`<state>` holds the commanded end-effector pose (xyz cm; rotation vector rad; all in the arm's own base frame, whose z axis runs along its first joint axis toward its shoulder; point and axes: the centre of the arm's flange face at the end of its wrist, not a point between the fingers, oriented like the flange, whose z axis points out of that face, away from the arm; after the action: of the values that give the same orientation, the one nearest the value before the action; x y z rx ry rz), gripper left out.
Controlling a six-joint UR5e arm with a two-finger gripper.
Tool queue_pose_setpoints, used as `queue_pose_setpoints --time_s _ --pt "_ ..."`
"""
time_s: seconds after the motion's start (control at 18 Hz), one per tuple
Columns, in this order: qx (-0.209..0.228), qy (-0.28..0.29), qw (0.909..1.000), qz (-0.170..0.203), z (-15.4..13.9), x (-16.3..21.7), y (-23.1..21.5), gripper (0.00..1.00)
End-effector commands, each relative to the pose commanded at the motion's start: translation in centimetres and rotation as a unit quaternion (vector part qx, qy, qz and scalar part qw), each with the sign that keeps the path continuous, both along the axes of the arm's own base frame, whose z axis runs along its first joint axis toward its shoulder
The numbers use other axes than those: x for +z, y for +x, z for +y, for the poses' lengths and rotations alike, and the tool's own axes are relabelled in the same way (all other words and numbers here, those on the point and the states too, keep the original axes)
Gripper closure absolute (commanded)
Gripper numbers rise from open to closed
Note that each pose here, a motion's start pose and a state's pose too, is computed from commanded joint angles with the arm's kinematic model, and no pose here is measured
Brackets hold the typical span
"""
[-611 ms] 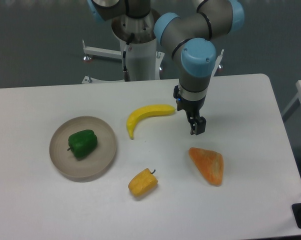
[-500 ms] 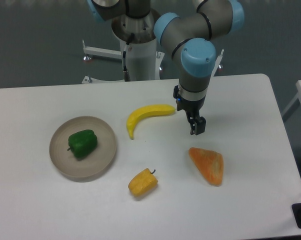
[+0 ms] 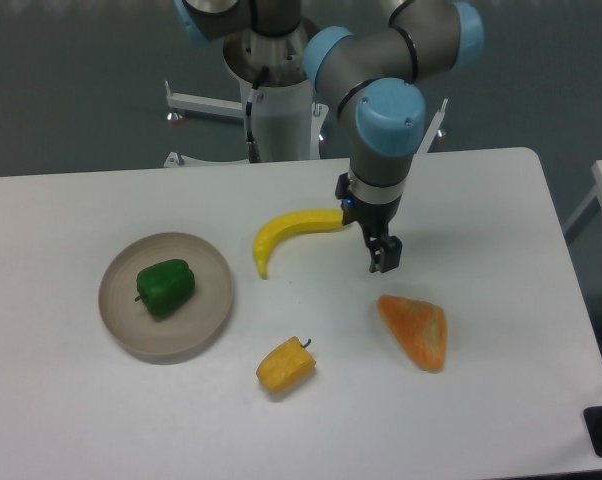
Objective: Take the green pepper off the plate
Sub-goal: 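Move the gripper over the green pepper on the beige plate and lower, then close the gripper around the green pepper on the plate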
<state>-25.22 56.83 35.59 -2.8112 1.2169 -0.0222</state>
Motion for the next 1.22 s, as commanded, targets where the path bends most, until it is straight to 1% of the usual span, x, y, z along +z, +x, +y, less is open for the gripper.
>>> queue_pose_setpoints --time_s 0.17,0.28,0.5,0.56,0.61,0.72,0.78,0.89,1.0,1.22 --pt "0.010 -0.004 0.9999 -0.005 1.6 -0.5 4.5 0.00" --pt "0.005 -0.006 0.9999 -0.007 2.6 -0.6 7.7 0.00" --pt "0.020 -0.016 0.9996 -0.009 3.9 -1.4 12.2 0.00" --pt "0.020 -0.018 0.9995 -0.013 4.2 -1.7 13.7 0.00" --pt "0.023 -0.024 0.9993 -0.015 4.7 -2.3 16.5 0.00" --pt "0.048 -0.021 0.9985 -0.016 5.1 -2.8 17.6 0.00" --pt "0.052 -0.012 0.9984 -0.017 5.6 -3.0 18.9 0.00" --pt "0.079 -0.014 0.9966 -0.020 6.7 -4.6 21.4 0.00" --pt "0.078 -0.023 0.9964 -0.022 7.0 -5.7 23.4 0.00" --pt "0.078 -0.034 0.9961 -0.024 7.3 -7.1 24.6 0.00"
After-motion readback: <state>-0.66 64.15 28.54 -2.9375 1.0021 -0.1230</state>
